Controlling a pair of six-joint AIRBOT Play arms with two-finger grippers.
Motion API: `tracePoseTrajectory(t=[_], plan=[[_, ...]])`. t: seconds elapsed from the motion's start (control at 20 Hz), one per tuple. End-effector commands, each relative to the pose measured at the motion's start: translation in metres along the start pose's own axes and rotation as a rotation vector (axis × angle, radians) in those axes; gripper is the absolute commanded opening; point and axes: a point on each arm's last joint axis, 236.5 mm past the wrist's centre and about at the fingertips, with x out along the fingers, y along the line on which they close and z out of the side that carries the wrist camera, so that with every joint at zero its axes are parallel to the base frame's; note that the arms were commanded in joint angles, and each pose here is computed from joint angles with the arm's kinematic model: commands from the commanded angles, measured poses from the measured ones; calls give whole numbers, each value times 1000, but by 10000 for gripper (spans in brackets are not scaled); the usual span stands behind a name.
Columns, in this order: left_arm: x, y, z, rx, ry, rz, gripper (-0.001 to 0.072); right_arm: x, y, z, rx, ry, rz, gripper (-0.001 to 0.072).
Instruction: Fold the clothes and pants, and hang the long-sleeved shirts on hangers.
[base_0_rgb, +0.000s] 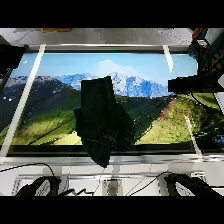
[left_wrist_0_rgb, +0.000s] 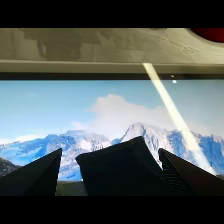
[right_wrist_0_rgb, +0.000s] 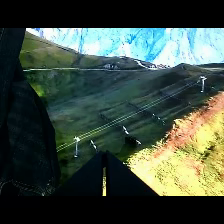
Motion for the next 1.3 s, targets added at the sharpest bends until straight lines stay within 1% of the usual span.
tracePoseTrajectory(t=[0.0, 0.65, 0.75, 0.85, 0.9, 1.0, 1.1, 1.15, 1.25], plan=[[0, 0, 0, 0, -1, 1, 695, 0, 0, 0, 0, -1, 0, 46], [0, 0, 0, 0, -1, 1, 695, 0, 4, 0, 5, -1, 18, 45], [0, 0, 0, 0, -1, 0, 695, 0, 5, 10, 6, -43, 20, 45], [0, 0, 0, -1, -1, 0, 695, 2, 3, 13, -41, -51, 12, 45], [0, -2, 2, -24, -7, -9, 696, 6, -1, 5, -126, -12, -4, 45], [0, -6, 4, -49, -15, -24, 696, 20, -10, -36, -250, 158, -8, 45], [0, -5, 3, -47, -13, -21, 695, 44, -14, -100, -289, 369, 35, 45], [0, -5, 3, -47, -12, -21, 695, 57, -10, -131, -284, 447, 69, 45], [0, -6, 1, -47, -4, -26, 695, 77, 17, -200, -258, 597, 230, 44]])
